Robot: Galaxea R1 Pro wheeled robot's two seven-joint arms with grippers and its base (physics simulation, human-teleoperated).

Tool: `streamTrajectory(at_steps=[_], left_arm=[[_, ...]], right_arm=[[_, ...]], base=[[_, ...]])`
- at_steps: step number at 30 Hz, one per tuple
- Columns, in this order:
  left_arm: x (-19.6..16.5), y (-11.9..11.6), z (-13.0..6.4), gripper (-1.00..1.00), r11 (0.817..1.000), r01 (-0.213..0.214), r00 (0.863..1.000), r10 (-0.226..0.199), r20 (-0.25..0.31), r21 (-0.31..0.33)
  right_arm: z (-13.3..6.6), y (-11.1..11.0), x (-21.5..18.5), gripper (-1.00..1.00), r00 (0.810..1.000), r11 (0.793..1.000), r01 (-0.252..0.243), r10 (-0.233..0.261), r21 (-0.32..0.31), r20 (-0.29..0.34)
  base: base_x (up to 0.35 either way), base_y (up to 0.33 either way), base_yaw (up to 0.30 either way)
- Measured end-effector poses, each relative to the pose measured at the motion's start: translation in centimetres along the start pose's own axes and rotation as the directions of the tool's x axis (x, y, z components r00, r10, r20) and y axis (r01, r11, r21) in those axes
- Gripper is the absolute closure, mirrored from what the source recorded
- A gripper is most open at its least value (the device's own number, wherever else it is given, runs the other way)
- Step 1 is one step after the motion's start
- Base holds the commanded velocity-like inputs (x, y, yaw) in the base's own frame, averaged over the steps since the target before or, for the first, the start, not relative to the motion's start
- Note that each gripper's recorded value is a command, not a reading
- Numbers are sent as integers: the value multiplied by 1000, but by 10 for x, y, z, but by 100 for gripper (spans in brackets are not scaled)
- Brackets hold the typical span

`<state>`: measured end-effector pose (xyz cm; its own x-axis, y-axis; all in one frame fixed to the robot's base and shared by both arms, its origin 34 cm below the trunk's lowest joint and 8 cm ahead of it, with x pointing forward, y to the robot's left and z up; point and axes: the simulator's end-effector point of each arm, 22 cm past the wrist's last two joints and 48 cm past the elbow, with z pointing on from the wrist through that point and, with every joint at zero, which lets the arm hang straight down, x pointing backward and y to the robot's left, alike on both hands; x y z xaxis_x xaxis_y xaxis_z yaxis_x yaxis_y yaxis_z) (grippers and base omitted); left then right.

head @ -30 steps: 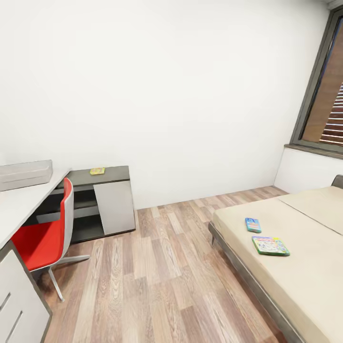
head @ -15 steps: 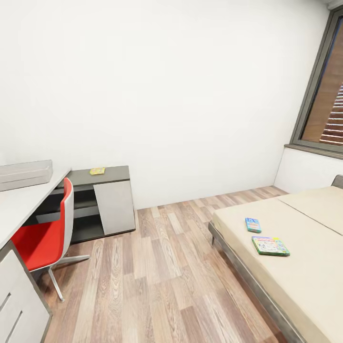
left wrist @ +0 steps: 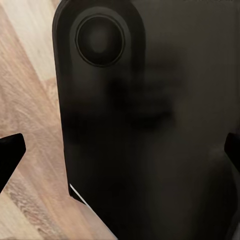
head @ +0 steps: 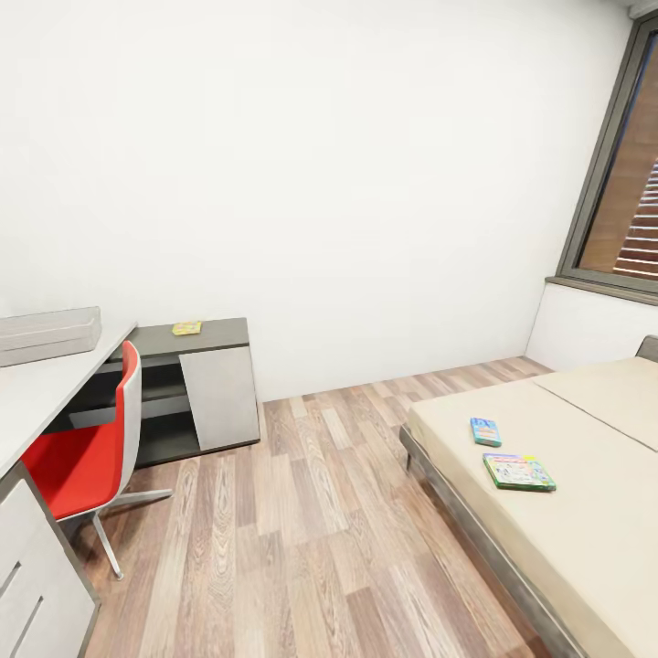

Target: Put all the toys in the child's room - the three board games (two on the bed and one on the table), the two jigsaw puzzles on the table, and the tennis ball on the table - inside the toy box on the table in the child's room.

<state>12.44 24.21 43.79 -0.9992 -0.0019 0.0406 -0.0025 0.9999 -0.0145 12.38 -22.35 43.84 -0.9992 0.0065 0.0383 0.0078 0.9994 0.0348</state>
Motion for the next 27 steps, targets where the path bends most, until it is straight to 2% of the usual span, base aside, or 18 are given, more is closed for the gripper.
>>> streamTrajectory(at_steps=[7, 22, 27], left_arm=[[1, -1, 0, -100, 1000, 0, 1000, 0, -4, 2], [3, 1, 0, -100, 1000, 0, 1000, 0, -8, -1], [3, 1, 0, -100, 1000, 0, 1000, 0, -8, -1]], right_arm=[[0, 1, 0, -100, 1000, 1000, -5, 5, -1, 2], [0, 4, -3, -100, 1000, 1000, -10, 10, -4, 19], [0, 0, -2, -100, 1000, 1000, -8, 8, 1, 19]], base=[[18, -27, 42], [130, -125, 243], [41, -19, 82]])
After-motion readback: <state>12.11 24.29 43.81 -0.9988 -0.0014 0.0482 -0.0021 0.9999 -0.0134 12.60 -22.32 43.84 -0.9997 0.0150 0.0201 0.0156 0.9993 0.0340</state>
